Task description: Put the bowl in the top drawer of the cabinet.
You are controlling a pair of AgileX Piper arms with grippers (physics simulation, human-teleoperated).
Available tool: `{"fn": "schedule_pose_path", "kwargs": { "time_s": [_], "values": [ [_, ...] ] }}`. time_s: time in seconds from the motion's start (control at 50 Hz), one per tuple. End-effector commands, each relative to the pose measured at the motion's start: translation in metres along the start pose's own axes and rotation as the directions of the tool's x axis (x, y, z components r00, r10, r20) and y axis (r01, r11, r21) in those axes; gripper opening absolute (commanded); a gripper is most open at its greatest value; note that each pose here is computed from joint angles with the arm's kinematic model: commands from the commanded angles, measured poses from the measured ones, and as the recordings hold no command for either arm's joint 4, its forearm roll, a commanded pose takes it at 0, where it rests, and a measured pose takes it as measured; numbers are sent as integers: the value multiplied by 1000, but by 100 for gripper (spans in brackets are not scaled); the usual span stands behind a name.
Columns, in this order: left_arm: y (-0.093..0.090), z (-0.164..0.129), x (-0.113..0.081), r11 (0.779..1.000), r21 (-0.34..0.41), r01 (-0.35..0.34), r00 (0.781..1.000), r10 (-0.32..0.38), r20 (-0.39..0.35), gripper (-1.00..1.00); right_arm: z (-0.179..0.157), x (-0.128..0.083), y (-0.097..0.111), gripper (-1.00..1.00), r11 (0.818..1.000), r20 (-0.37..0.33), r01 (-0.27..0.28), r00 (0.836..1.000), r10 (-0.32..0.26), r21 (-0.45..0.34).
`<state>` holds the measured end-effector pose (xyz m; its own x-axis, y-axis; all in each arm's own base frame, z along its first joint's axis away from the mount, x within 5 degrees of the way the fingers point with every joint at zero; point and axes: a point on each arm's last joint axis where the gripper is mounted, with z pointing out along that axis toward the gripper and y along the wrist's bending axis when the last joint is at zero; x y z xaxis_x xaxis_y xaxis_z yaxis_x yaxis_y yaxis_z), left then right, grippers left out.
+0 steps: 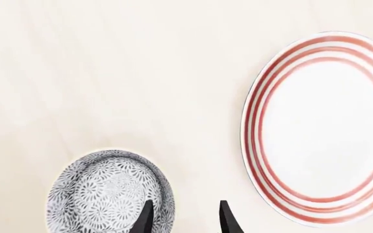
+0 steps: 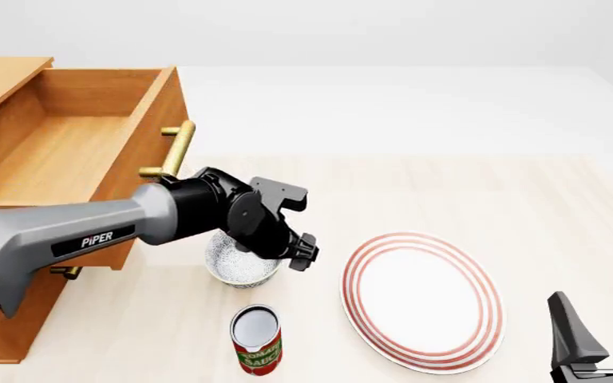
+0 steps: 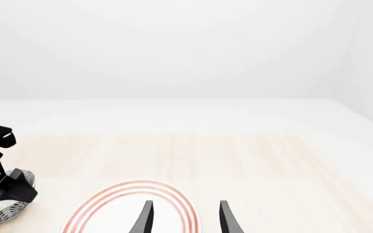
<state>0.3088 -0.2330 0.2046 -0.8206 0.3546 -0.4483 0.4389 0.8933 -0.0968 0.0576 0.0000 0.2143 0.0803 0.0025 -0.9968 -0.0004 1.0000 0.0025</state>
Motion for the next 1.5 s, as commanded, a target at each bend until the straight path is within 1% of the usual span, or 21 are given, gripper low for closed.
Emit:
{"fn": "schedule_pose_path", "kwargs": {
  "time_s": [0.02,0.14,0.28,0.34,0.58,0.72,0.94,1.5],
  "values": [
    [2,6,3,1000,-2,3,1000,-3,-3,100,0,0,0,100,1000,0,0,1000,0,0],
    [8,10,2,1000,-10,14,1000,-14,-6,100,0,0,0,100,1000,0,0,1000,0,0],
    [10,13,2,1000,-13,20,1000,-20,-10,100,0,0,0,100,1000,0,0,1000,0,0],
    [7,16,5,1000,-10,22,1000,-22,-13,100,0,0,0,100,1000,0,0,1000,0,0],
    [6,20,8,1000,-10,30,999,-30,-17,100,0,0,0,100,1000,0,0,1000,0,0],
    [9,21,8,999,-14,32,999,-32,-21,100,0,0,0,100,1000,0,0,1000,0,0],
    [8,24,8,999,-12,34,999,-34,-20,100,0,0,0,100,1000,0,0,1000,0,0],
    [10,38,16,999,-16,45,998,-46,-34,100,0,0,0,100,1000,0,0,1000,0,0]
  ]
}}
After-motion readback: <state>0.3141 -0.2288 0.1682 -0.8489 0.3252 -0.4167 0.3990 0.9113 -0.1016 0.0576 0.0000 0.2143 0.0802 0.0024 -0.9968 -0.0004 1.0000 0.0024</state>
